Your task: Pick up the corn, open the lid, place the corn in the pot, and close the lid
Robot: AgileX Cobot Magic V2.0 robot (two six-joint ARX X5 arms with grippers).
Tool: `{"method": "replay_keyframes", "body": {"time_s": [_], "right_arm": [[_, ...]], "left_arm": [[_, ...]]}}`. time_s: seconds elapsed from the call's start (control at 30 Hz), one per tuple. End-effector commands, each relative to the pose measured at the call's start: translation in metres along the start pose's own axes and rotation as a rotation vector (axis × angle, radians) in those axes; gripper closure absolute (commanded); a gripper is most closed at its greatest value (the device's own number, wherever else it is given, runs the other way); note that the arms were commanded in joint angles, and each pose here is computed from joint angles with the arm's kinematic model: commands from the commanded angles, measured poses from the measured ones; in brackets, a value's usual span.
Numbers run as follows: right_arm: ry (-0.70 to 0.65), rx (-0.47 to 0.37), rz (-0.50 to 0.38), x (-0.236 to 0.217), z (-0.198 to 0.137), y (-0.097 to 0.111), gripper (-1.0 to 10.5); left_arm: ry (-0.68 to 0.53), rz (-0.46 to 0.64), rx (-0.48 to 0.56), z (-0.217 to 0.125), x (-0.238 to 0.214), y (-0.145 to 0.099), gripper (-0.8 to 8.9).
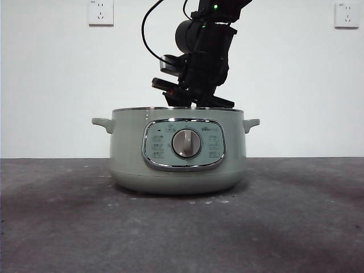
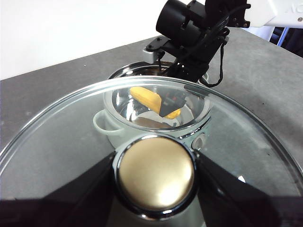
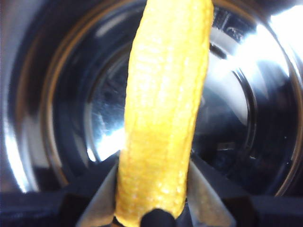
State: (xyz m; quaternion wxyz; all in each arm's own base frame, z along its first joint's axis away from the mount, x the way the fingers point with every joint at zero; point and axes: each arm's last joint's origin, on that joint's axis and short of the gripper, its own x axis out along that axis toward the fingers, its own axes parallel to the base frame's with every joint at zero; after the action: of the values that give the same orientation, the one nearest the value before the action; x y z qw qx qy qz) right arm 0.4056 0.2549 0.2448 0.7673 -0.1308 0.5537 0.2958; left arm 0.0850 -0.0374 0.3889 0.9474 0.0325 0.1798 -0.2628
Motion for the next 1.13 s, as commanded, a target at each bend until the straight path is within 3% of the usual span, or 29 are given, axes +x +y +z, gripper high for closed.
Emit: {"method": "replay_keyframes", "body": {"time_s": [0.03,0.53,0.9,1.0,1.13], "right_arm": [[0.038,-0.007,-0.019,0.017,-0.001,-0.001,9.6],[0.109,0.004,-0.021,0.043,-0.006,-0.001,9.6],[0.114,-0.022,-0.017,0.049,-0.006,0.011,9.6],[0.113,-0.022,-0.017,0.05,-0.006,0.012,8.5],[0.11,-0.006,-0.018,0.049,-0.005,0.011,5.1]], "left_arm": [[-0.069,-0.002,0.005,0.007,-0.006,-0.001,8.22],[-0.067,-0.002,0.005,0.006,-0.006,-0.001,8.22],[-0.06,-0.003,0.004,0.006,-0.006,-0.001,8.22],[-0.057,-0.003,0.003,0.005,-0.006,-0.001,8.22],[-0.056,-0.003,0.003,0.005,-0.006,-0.001,8.22]]}}
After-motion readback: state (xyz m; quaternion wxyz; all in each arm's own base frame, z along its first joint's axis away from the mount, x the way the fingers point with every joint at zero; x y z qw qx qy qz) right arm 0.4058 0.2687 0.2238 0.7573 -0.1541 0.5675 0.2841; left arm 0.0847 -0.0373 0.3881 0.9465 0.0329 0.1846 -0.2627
